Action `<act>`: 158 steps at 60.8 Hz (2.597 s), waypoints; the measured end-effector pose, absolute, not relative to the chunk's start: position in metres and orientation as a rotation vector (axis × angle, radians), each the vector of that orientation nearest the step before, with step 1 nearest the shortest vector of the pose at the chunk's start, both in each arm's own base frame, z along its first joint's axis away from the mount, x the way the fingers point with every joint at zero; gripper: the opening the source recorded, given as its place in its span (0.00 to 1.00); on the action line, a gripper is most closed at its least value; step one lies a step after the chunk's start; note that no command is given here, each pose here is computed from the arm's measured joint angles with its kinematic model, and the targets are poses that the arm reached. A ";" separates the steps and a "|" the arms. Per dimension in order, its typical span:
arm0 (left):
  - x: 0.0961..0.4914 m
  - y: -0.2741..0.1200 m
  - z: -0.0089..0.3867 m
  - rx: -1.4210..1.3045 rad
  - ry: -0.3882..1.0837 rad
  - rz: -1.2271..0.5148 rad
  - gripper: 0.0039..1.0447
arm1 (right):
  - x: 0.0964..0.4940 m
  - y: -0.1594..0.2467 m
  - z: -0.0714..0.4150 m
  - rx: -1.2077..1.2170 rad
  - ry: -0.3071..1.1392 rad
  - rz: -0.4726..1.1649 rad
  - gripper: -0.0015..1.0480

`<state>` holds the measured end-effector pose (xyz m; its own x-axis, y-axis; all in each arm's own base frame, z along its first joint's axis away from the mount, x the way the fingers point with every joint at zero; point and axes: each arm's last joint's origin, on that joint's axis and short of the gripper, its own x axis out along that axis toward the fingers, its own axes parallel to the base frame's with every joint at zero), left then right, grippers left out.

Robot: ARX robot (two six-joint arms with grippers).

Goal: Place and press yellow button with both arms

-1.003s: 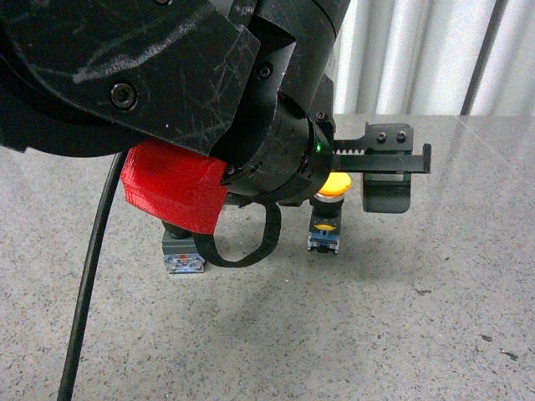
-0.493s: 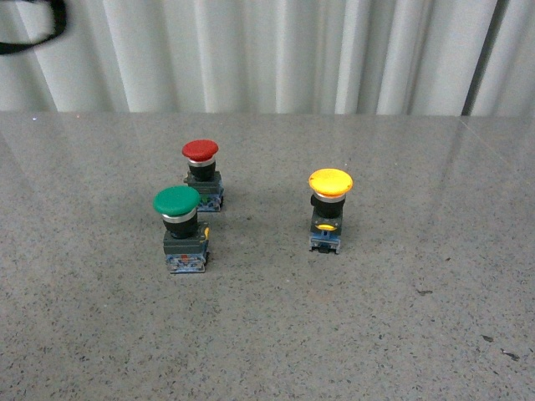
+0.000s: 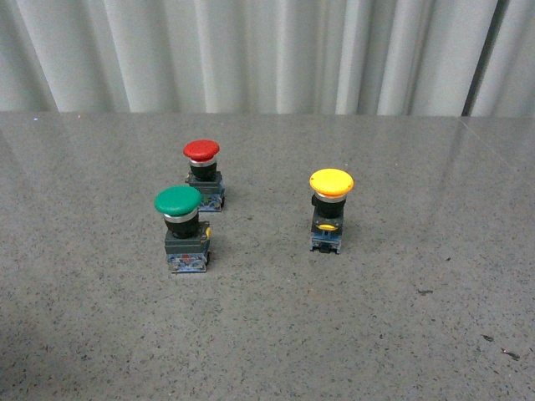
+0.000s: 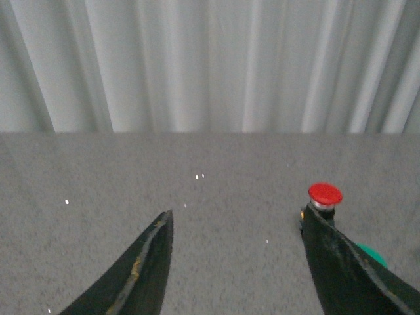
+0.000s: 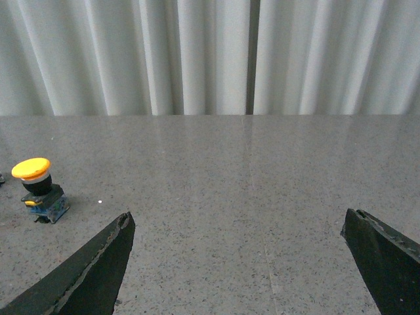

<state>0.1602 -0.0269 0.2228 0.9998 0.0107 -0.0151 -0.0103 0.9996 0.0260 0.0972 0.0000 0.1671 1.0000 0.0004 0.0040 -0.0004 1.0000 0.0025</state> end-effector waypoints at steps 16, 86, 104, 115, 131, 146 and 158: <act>0.145 -0.016 0.206 0.006 -0.004 0.004 0.14 | 0.097 0.000 0.167 0.002 -0.004 0.000 0.94; 0.109 0.000 0.171 0.002 -0.014 -0.001 0.01 | 0.097 0.000 0.167 0.002 -0.004 0.000 0.94; 0.097 0.000 0.166 0.002 0.010 -0.002 0.01 | 0.097 0.000 0.167 0.002 -0.006 0.000 0.94; 0.097 0.000 0.167 0.001 0.003 -0.001 0.01 | 0.097 0.000 0.167 0.002 -0.005 0.000 0.94; 0.097 0.000 0.167 0.000 0.001 -0.001 0.35 | 0.097 0.000 0.167 0.002 -0.004 0.000 0.94; 0.097 0.000 0.167 0.001 0.001 -0.001 0.84 | 0.097 0.000 0.167 0.002 -0.004 0.000 0.94; 0.097 0.000 0.167 0.001 0.001 0.000 0.93 | 0.097 0.000 0.167 0.005 0.003 0.005 0.94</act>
